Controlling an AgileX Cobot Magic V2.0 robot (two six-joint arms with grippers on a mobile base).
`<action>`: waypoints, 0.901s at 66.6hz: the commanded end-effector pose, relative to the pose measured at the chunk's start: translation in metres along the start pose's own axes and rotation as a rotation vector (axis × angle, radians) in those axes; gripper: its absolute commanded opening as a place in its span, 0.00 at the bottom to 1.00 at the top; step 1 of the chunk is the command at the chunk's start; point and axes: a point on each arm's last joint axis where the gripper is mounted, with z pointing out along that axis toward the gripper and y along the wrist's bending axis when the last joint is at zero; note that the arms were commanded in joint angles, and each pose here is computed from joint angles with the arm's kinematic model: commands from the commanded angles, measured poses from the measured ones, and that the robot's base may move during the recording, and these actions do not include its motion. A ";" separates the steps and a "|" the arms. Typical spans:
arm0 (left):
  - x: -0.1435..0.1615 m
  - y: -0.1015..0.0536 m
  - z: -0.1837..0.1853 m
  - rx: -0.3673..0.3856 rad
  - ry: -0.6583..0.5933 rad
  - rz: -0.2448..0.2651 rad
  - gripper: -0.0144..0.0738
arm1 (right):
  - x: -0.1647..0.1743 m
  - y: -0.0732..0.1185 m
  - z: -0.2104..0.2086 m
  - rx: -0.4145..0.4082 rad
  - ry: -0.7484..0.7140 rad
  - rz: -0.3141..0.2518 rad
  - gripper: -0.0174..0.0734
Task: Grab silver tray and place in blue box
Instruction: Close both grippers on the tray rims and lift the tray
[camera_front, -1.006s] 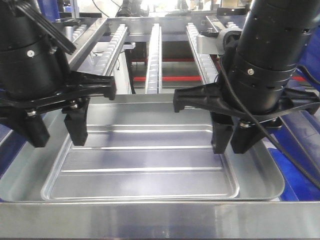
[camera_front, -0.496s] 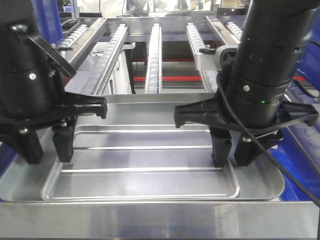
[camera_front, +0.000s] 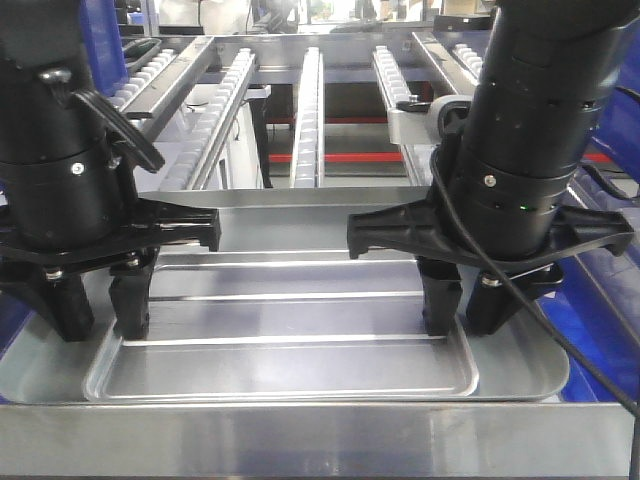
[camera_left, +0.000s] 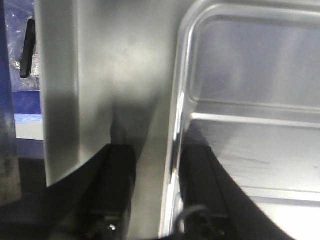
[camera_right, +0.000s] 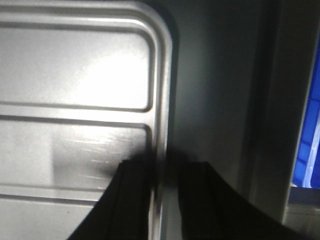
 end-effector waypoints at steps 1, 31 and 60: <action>-0.005 -0.004 -0.007 0.035 -0.032 -0.020 0.34 | -0.013 0.003 -0.016 -0.050 -0.083 0.004 0.53; -0.004 -0.004 -0.007 0.040 -0.023 -0.031 0.15 | -0.013 0.003 -0.016 -0.049 -0.081 0.005 0.45; -0.007 -0.006 -0.010 0.044 -0.029 -0.032 0.16 | -0.018 0.008 -0.018 -0.096 -0.130 0.005 0.25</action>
